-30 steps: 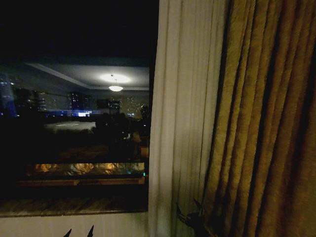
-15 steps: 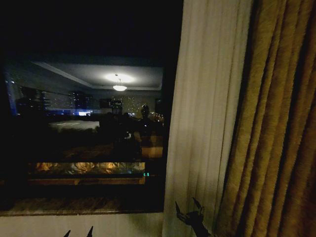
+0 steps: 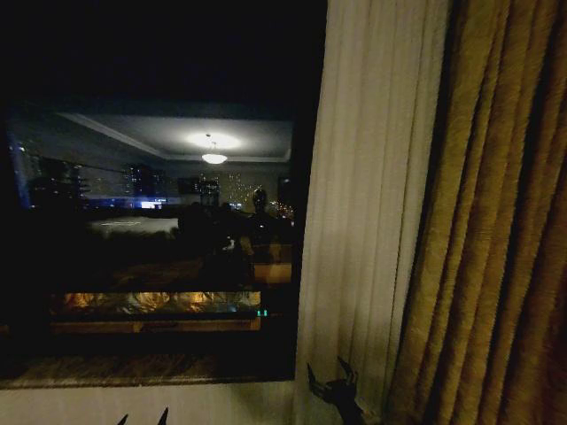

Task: Open the curtains by pulling them apart, changing their state from closed to fully open.

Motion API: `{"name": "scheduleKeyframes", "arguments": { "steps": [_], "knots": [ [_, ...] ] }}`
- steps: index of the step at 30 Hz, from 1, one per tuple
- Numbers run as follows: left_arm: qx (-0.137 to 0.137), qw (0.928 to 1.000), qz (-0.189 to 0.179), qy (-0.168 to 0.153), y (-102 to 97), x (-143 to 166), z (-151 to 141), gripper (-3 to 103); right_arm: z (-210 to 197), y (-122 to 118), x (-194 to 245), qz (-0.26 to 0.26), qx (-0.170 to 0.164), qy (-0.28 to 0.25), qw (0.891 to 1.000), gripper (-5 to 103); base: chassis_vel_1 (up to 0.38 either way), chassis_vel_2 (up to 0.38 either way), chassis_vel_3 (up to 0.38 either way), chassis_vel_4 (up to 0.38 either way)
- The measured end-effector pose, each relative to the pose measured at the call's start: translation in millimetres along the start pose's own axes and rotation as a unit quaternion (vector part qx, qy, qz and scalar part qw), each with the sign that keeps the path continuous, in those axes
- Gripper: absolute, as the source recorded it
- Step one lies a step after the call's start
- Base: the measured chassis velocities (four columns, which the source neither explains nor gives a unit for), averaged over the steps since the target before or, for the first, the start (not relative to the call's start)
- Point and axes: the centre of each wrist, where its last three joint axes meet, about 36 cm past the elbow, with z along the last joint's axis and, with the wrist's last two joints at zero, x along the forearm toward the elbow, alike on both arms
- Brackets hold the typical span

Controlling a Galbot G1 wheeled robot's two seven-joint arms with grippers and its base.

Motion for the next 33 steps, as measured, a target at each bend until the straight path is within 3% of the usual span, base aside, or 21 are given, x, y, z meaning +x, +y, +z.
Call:
{"name": "scheduleKeyframes", "arguments": {
  "steps": [22, 33],
  "knots": [
    [-0.019, 0.9995, -0.012, 0.023, 14.4, 5.1, 9.0, 100, 2.6, -32.3, -106.9, 0.030, 0.035, -0.017, 0.999, 100, 0.000, 0.000, 0.000, 0.000],
    [-0.020, 0.9992, -0.016, 0.029, 15.8, 4.8, 14.1, 100, 1.1, -21.9, -125.7, 0.008, 0.048, -0.017, 0.999, 100, 0.000, 0.000, 0.000, 0.000]
  ]
}}
